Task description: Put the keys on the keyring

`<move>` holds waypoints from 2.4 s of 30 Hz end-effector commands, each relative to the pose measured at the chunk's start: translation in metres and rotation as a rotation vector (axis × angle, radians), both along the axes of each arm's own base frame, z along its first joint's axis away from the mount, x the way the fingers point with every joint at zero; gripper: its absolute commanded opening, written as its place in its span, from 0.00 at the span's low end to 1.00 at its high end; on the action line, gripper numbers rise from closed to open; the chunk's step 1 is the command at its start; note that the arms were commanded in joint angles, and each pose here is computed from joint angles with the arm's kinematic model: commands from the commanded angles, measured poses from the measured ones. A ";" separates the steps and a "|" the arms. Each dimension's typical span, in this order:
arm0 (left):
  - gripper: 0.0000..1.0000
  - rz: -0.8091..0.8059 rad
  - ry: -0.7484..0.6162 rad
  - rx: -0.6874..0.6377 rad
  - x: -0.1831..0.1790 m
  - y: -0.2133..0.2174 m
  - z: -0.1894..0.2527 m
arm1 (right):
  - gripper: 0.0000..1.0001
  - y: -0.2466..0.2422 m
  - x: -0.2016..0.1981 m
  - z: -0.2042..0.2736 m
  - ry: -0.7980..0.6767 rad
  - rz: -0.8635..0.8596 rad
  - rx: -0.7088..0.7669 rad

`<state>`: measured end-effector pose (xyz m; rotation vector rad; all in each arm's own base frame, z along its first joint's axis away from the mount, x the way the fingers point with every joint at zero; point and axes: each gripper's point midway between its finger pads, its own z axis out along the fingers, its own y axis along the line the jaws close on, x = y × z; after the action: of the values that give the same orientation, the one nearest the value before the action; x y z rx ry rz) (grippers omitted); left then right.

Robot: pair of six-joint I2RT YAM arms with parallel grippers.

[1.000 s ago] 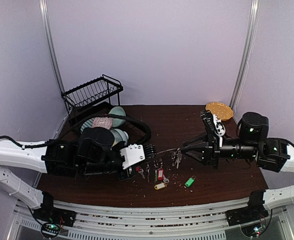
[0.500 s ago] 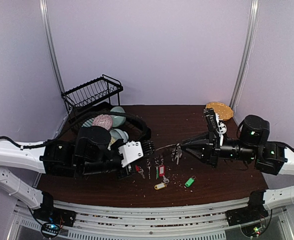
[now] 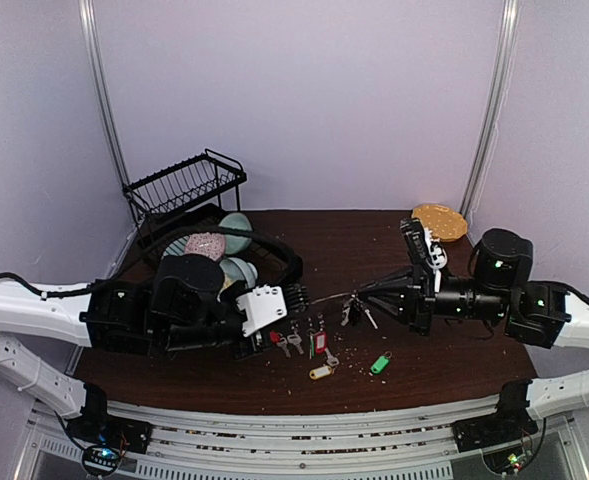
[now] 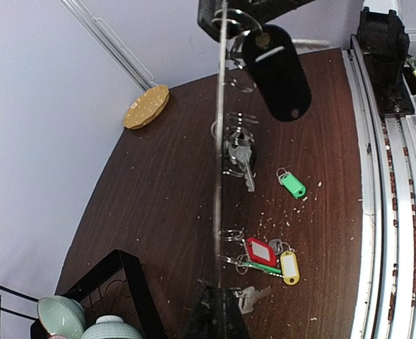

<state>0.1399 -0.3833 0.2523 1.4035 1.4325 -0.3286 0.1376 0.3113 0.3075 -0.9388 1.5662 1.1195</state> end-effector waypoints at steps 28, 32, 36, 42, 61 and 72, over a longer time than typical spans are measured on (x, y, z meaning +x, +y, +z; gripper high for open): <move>0.00 0.036 -0.012 -0.005 0.007 -0.008 0.017 | 0.00 -0.009 -0.008 -0.032 -0.205 0.094 -0.434; 0.00 0.038 -0.009 0.010 0.007 -0.009 0.012 | 0.00 -0.008 -0.009 -0.037 -0.275 0.115 -0.500; 0.00 0.057 0.014 -0.008 0.009 -0.011 0.010 | 0.05 -0.007 0.001 -0.028 -0.295 0.054 -0.477; 0.00 0.136 0.041 -0.062 0.018 -0.008 0.012 | 0.17 -0.031 0.024 -0.009 -0.350 -0.164 -0.399; 0.00 0.307 0.111 -0.255 0.039 -0.016 0.030 | 0.14 -0.008 0.043 0.029 -0.159 -0.325 0.037; 0.00 0.090 -0.094 -0.303 0.012 0.007 0.067 | 0.17 -0.014 -0.001 0.040 -0.228 0.056 0.023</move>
<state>0.1614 -0.3776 0.2583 1.1399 1.5251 -0.3317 0.1683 0.2939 0.3238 -0.8834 1.4714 0.8941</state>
